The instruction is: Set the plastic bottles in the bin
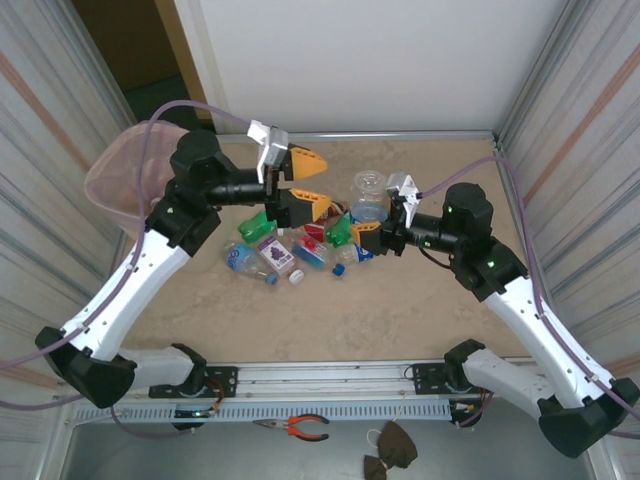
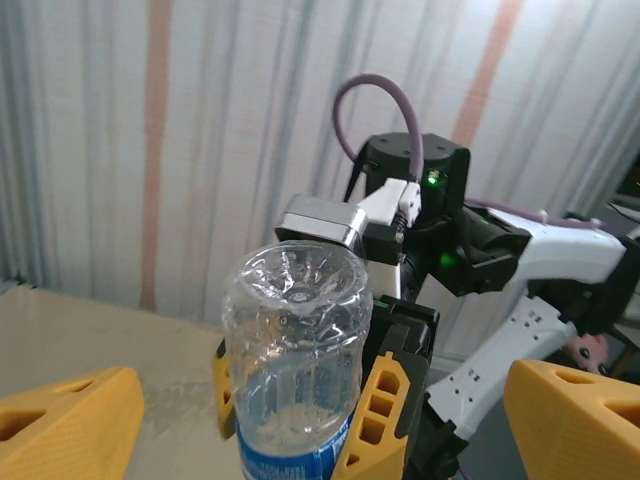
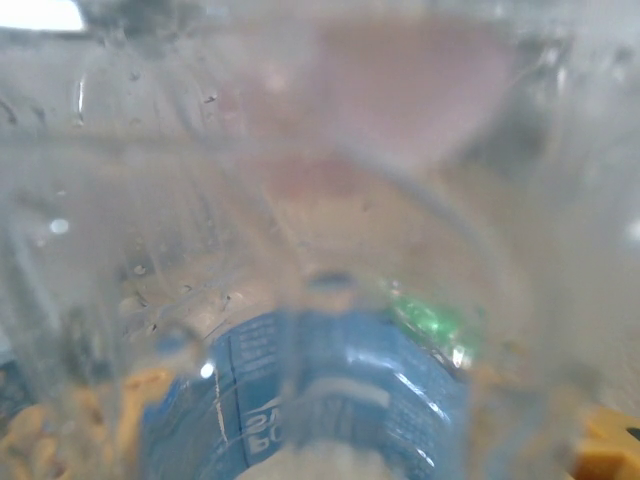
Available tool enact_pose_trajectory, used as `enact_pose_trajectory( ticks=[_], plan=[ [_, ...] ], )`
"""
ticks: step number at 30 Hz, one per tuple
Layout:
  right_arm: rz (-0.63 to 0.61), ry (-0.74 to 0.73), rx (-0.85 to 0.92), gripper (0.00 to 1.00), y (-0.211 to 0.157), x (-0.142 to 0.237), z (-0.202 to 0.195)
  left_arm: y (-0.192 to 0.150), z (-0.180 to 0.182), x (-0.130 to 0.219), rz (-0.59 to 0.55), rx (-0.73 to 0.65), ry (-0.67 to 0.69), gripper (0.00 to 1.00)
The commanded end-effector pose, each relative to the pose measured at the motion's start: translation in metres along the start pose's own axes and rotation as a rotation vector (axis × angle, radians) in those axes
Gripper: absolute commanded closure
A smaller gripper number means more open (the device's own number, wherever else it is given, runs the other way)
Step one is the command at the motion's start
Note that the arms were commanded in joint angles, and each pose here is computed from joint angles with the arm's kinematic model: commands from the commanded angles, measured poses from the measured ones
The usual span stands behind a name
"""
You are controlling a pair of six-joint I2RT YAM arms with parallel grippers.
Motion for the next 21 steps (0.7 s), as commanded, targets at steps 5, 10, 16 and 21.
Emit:
enact_pose_trajectory(
  ticks=[5,10,16,21],
  plan=[
    [-0.096,0.117,0.158,0.4,0.033,0.009,0.039,0.004,-0.025,-0.03,0.021,-0.131,-0.132,0.05],
    [-0.109,0.115,0.172,0.4,0.038,0.009,0.044,-0.004,-0.033,-0.051,0.06,-0.128,-0.191,0.05],
    [-0.116,0.078,0.176,0.4,0.038,0.01,0.041,-0.01,-0.035,-0.06,0.075,-0.111,-0.223,0.12],
    [-0.122,0.066,0.18,0.4,0.038,0.012,0.04,-0.013,-0.043,-0.062,0.078,-0.108,-0.279,0.17]
  ],
)
Point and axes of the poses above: each hand's point on the last joint's axis, 136 mm out from that joint toward the fingers, its own x axis back along the fingers, its own z axis along the line the jaws close on, y = z × x, the point moved 2 cm from there along x, back along the fingers, and after that the axes turned 4 degrees about -x, right-handed, at the moved point
